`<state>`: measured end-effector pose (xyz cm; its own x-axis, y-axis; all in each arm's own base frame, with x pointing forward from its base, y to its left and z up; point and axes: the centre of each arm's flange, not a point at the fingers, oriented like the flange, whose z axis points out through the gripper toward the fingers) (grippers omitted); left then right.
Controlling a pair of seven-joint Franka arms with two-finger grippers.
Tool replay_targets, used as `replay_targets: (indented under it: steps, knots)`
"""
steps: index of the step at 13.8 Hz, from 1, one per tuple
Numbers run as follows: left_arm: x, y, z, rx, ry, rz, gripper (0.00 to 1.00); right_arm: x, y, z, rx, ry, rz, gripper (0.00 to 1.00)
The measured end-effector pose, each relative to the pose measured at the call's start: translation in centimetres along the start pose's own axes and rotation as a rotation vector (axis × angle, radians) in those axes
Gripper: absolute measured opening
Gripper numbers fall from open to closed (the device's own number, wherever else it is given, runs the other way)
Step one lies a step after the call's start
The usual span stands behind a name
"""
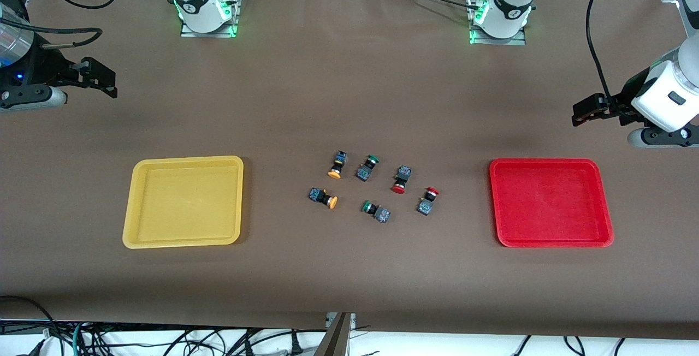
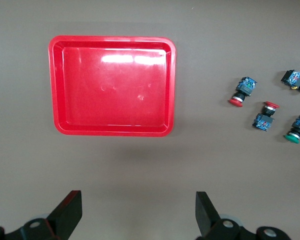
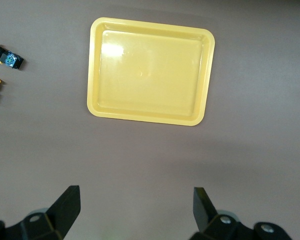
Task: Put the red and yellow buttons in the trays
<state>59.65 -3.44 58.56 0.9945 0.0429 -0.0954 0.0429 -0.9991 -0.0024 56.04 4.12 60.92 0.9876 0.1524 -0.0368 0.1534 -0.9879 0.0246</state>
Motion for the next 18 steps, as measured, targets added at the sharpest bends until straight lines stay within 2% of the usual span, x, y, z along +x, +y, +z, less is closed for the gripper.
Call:
replay_targets:
  steps: [18]
  knots:
    - [0.09,0.02,0.15,0.0,-0.003,0.0,1.0,0.02,-0.24,-0.01,0.0,0.0,-0.004,1.0]
